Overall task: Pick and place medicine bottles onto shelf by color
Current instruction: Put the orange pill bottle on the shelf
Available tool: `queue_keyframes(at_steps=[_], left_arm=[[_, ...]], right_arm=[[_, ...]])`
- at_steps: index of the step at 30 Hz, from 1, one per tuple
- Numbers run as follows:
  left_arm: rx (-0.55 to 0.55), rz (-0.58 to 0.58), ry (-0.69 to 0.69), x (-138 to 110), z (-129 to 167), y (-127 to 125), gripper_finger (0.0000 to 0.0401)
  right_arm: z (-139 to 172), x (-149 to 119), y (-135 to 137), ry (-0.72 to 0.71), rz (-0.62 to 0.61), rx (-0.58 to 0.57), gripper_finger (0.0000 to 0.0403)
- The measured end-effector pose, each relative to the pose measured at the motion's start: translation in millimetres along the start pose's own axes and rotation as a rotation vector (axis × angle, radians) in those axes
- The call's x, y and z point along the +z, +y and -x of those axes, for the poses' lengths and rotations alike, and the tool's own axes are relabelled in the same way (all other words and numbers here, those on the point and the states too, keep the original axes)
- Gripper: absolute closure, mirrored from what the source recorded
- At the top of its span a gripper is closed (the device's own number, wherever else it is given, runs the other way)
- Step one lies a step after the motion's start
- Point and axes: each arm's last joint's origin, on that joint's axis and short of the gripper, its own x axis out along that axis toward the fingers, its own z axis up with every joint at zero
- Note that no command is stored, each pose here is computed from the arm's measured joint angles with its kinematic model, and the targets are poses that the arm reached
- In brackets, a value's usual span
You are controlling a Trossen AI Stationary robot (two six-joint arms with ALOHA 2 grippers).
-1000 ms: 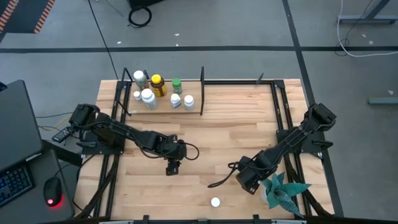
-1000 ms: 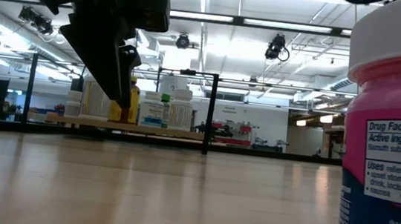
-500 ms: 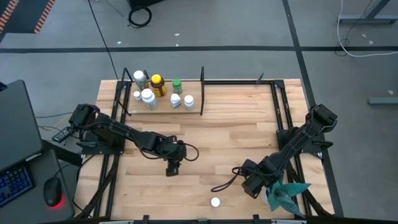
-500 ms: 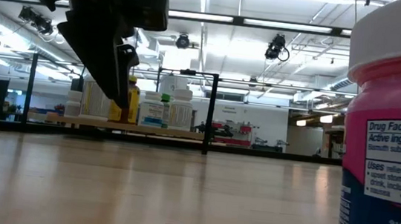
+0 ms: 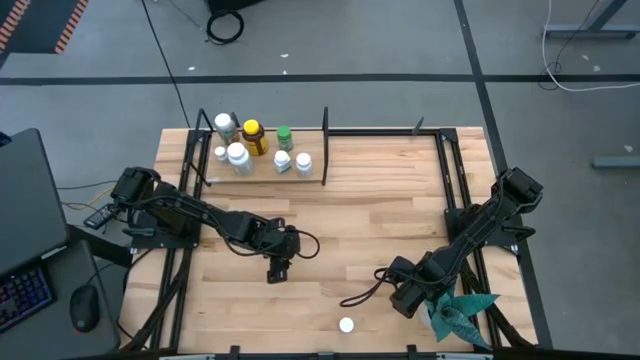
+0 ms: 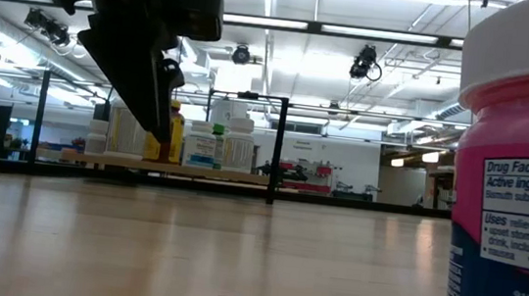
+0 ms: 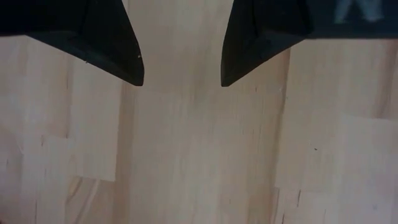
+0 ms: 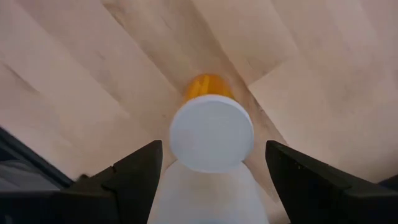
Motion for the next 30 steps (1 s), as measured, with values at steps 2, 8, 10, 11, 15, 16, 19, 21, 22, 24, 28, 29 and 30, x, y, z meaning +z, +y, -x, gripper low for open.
queue_keyframes(at_steps=[2, 8, 10, 11, 15, 16, 19, 21, 22, 24, 28, 29, 30], left_arm=[[-0.001, 0.000, 0.000, 0, 0, 0, 0.0182], [-0.001, -0.001, 0.001, 0, 0, -1, 0.0182], [-0.001, -0.001, 0.001, 0, 0, -1, 0.0183], [-0.001, -0.001, 0.001, 0, 0, -1, 0.0184], [-0.001, 0.000, 0.001, 0, 0, 0, 0.0188], [-0.001, 0.000, 0.001, 0, 0, -1, 0.0188], [-0.001, -0.002, 0.001, 0, 0, -1, 0.0188], [-0.001, -0.002, 0.001, 0, 0, -1, 0.0190], [-0.001, -0.002, 0.001, 0, 0, -1, 0.0191], [-0.001, -0.002, 0.001, 0, 0, -1, 0.0194], [-0.002, -0.001, -0.001, 0, 0, -1, 0.0198], [-0.003, -0.001, -0.005, 0, 0, -1, 0.0199], [-0.001, -0.001, -0.009, 0, 0, -1, 0.0200]], right_arm=[[-5, 0, -1, 0.008, 0.001, 0.010, 0.0112], [-13, 1, -2, 0.006, 0.003, 0.031, 0.0112], [-14, 1, -3, 0.007, 0.003, 0.024, 0.0112], [-15, 1, -4, 0.007, 0.002, 0.021, 0.0112], [-21, 1, -6, 0.007, 0.003, 0.027, 0.0112], [-22, 1, -6, 0.006, 0.003, 0.029, 0.0112], [-23, 1, -7, 0.006, 0.002, 0.028, 0.0115], [-23, 1, -7, 0.002, 0.002, 0.029, 0.0122], [-23, 1, -7, -0.001, 0.003, 0.030, 0.0128], [-23, 1, -7, -0.007, 0.004, 0.029, 0.0144], [-23, 2, -7, -0.025, 0.014, 0.026, 0.0184], [-23, 2, -7, -0.027, 0.022, 0.025, 0.0192], [-23, 3, -7, -0.027, 0.030, 0.024, 0.0193]])
